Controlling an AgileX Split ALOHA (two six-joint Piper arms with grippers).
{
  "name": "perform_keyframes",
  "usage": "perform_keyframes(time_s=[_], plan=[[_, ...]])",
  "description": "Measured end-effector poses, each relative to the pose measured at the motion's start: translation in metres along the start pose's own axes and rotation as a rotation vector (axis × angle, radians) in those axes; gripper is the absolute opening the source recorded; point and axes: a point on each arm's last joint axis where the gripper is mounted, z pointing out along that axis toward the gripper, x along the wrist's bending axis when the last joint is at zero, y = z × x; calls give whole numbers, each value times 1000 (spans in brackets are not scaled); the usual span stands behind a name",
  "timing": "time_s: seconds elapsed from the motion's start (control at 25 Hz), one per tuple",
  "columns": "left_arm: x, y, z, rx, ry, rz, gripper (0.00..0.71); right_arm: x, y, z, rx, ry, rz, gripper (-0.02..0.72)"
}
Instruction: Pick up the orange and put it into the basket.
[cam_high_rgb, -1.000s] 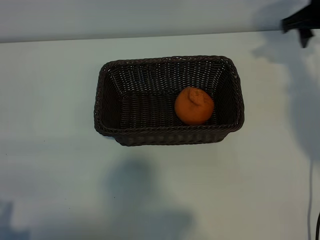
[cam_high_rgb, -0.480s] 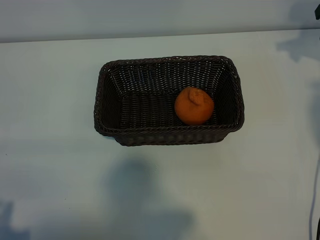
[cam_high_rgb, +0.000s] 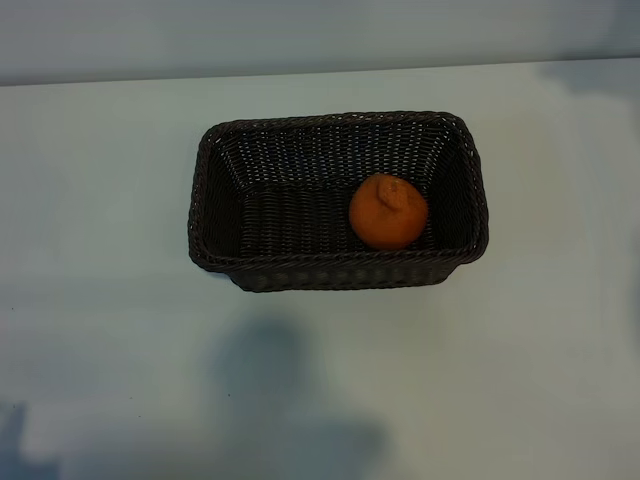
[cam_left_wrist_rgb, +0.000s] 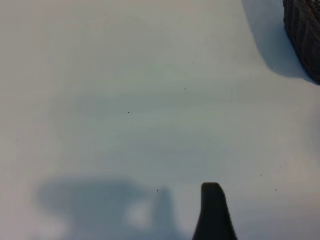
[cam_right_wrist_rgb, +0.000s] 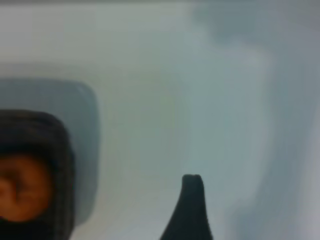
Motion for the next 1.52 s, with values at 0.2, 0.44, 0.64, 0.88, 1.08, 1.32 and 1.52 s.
perform_keyframes(time_s=[0.2,0.44,0.64,0.88,1.08,1.32,1.52], plan=[[0,0,0,0,0,0,509,17,-27,-85,-172,-8,-38,597],[0,0,0,0,0,0,509,37,-85,-174,-375,-19,-79,597],[0,0,0,0,0,0,509,48,-156,-225,-522,-42,-130,595],[0,0,0,0,0,0,509,39,-223,-233,-566,-113,-141,595],[0,0,0,0,0,0,509,36,-260,-230,-597,-120,-114,595],[0,0,0,0,0,0,509,36,-288,-217,-601,-78,-107,595],[0,0,0,0,0,0,509,33,-321,-204,-624,-71,-109,595]])
